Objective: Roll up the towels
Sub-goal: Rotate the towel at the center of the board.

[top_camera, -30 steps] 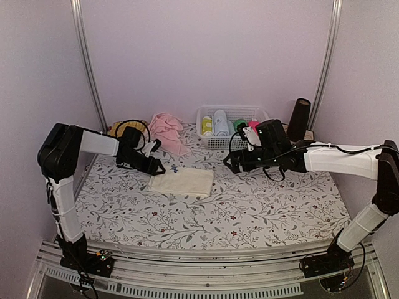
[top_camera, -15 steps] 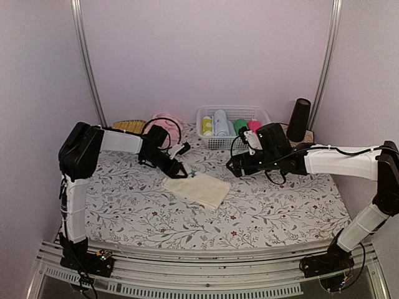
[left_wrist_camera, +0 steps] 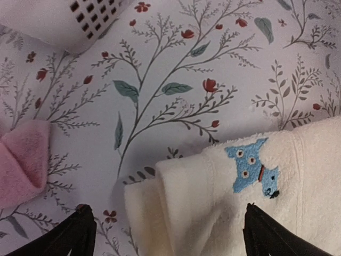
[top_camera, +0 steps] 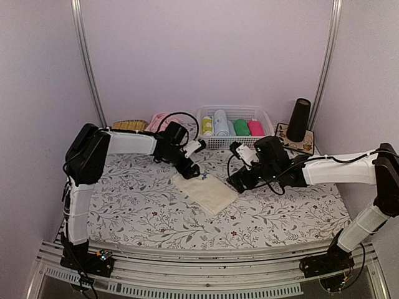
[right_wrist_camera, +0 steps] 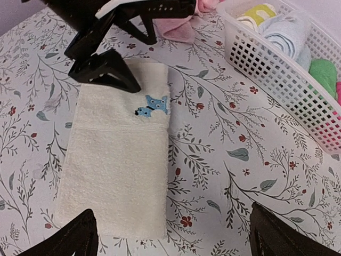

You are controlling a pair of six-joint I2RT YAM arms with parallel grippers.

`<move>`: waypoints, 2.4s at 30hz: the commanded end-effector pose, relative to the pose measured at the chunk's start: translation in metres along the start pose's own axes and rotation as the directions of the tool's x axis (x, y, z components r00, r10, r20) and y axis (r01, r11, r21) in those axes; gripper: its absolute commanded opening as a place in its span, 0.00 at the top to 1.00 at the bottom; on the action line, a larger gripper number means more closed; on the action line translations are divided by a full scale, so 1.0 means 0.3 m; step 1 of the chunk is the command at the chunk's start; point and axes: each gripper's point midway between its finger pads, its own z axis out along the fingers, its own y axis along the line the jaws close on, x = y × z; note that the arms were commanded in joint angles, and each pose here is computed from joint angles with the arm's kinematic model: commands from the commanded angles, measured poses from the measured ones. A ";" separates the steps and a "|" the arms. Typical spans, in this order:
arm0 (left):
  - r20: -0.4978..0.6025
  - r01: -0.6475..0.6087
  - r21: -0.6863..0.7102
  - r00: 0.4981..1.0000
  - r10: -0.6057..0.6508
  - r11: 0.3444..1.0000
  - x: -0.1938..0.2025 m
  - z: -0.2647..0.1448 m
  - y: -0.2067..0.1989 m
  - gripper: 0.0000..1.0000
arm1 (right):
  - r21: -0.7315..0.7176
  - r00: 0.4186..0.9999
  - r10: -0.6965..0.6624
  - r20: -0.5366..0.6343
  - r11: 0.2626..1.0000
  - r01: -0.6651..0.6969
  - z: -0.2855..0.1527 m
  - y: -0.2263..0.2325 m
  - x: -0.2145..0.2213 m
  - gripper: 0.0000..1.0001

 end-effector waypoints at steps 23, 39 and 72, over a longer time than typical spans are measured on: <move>-0.033 -0.109 -0.142 0.994 0.106 0.984 0.191 -0.219 -0.040 0.12 | 0.144 0.883 -0.468 0.044 0.877 0.458 -0.032 0.159 -0.011 0.01; -0.199 -0.171 -0.315 0.974 0.111 0.934 0.304 -0.110 0.072 0.14 | 0.303 0.916 -0.349 0.196 0.910 0.282 -0.224 0.057 -0.124 0.01; 0.264 -0.456 -0.256 0.815 0.515 0.853 0.168 -0.433 -0.266 0.03 | 0.106 0.618 -0.775 0.131 0.631 0.768 0.052 0.328 0.045 0.16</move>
